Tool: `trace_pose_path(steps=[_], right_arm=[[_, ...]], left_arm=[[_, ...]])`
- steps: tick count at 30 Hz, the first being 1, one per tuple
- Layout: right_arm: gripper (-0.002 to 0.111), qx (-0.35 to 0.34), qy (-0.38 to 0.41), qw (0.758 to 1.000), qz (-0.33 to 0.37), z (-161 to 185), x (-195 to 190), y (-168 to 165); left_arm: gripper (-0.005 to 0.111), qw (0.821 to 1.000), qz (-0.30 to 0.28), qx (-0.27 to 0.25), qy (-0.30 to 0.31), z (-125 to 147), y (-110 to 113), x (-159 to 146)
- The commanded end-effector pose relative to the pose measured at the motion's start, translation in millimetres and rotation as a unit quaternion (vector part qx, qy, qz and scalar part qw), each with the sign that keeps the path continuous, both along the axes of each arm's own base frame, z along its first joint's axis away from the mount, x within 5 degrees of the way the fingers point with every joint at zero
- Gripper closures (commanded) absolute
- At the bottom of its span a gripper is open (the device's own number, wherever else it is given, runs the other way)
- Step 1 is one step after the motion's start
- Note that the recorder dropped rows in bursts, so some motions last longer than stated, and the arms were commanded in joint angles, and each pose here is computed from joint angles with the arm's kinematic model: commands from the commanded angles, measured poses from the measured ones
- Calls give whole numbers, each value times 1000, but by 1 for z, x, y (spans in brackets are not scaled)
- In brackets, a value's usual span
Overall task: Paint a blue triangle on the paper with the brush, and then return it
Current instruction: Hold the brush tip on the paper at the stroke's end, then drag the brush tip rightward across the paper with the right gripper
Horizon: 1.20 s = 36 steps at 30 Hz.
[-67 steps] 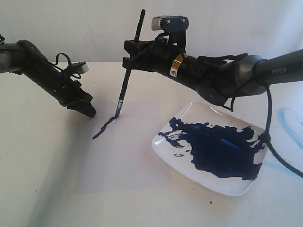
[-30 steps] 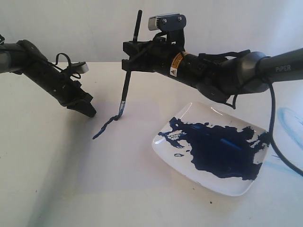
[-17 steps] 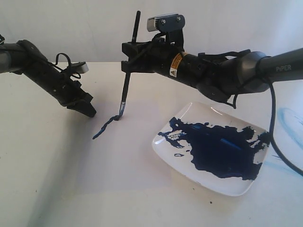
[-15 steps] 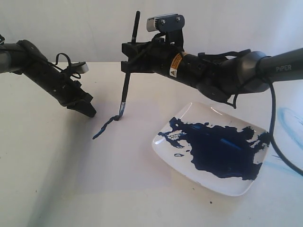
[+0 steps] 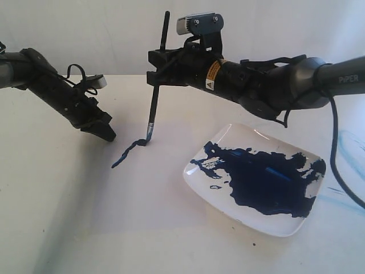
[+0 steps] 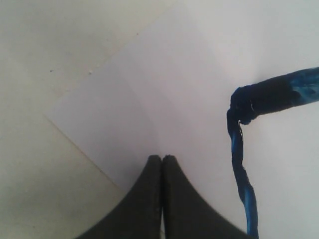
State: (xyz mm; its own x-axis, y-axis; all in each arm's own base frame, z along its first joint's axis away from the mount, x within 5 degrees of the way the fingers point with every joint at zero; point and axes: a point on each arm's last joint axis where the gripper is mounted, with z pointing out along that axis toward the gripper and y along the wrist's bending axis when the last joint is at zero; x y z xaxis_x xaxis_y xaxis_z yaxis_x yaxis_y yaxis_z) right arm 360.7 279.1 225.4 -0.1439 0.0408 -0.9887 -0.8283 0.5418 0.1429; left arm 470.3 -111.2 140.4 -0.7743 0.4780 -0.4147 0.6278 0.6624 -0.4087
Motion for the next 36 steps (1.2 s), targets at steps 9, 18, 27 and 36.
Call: trace_pose_path(steps=[9,18,27,36], right_arm=[[108,-7,-8,1000,22,11,-6,1],[108,-11,-2,1000,22,10,-7,0],[108,-30,-4,999,19,13,-8,-2],[108,-34,1,999,22,14,-9,-2]], left_arm=[[107,1000,-6,-7,10,0,-2,-1],[107,1000,-6,-7,11,0,-2,-2],[107,1000,-6,-7,11,0,-2,-2],[107,1000,-6,-7,11,0,-2,-2]])
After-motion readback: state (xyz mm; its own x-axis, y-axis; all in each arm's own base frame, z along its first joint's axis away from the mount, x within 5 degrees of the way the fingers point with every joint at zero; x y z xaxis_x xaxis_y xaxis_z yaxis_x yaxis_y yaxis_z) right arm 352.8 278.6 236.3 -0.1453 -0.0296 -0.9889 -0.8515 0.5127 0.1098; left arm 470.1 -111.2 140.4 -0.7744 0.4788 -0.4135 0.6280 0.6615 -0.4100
